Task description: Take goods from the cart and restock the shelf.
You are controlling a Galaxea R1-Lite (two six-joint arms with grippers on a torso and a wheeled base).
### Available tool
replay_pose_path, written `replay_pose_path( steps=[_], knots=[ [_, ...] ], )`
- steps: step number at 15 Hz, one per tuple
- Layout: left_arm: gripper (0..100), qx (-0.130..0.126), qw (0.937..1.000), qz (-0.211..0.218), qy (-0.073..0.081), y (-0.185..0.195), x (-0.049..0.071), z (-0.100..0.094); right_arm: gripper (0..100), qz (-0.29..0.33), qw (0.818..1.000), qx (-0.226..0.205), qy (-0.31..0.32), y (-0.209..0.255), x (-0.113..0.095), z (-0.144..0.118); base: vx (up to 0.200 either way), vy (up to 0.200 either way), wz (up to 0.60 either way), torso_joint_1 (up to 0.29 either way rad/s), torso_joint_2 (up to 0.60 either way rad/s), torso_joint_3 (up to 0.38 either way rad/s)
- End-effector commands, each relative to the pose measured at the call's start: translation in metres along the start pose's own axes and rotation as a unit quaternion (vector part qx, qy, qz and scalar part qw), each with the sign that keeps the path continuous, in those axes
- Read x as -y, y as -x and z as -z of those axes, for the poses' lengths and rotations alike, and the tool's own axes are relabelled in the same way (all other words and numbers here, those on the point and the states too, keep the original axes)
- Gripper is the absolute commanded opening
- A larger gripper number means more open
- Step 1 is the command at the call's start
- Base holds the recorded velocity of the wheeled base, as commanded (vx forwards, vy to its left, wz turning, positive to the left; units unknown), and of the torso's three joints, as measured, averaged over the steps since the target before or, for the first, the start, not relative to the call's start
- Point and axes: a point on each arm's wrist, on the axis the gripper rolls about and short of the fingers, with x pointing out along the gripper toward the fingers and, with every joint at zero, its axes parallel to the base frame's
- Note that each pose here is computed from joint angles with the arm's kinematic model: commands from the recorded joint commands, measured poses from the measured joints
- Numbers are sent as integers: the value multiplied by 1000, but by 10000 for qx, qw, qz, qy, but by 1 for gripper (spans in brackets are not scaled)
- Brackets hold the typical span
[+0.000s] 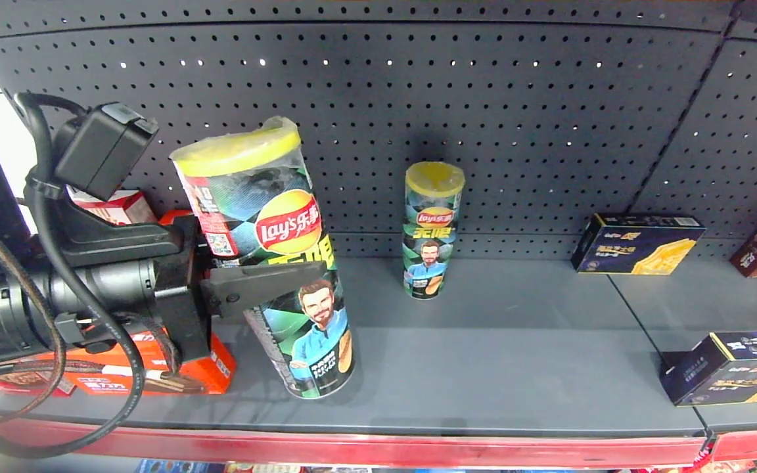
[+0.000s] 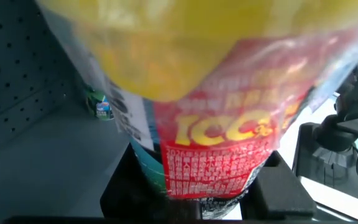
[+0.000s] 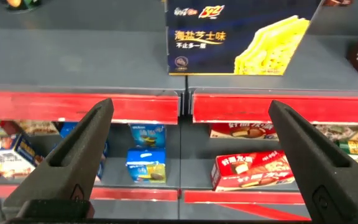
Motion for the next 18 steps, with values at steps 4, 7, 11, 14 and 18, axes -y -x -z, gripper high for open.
replay_pose_path(
  steps=[4, 7, 11, 14, 18],
  knots=[
    [0, 37, 10000, -44, 16, 1, -7, -1, 100, -936, 9949, -88, -359, -24, -2, -115, 0, 0, 0, 0, 0, 0],
    [0, 120, 9999, -65, 8, 2, -10, 0, 100, -1583, 9855, -547, -282, -80, -10, -133, 0, 0, 0, 0, 0, 0],
    [0, 35, 9999, -82, 94, 3, -9, 5, 100, -1868, 9800, -641, -258, -157, -26, -140, 0, 0, 0, 0, 0, 0],
    [0, 11, 9999, -52, 106, 3, -8, 9, 100, -2426, 9688, -475, 173, -207, -34, -147, 0, 0, 0, 0, 0, 0],
    [0, -2, 9999, 32, 116, 4, -7, 10, 100, -3703, 9266, -128, 643, -249, -59, -164, 0, 0, 0, 0, 0, 0]
  ],
)
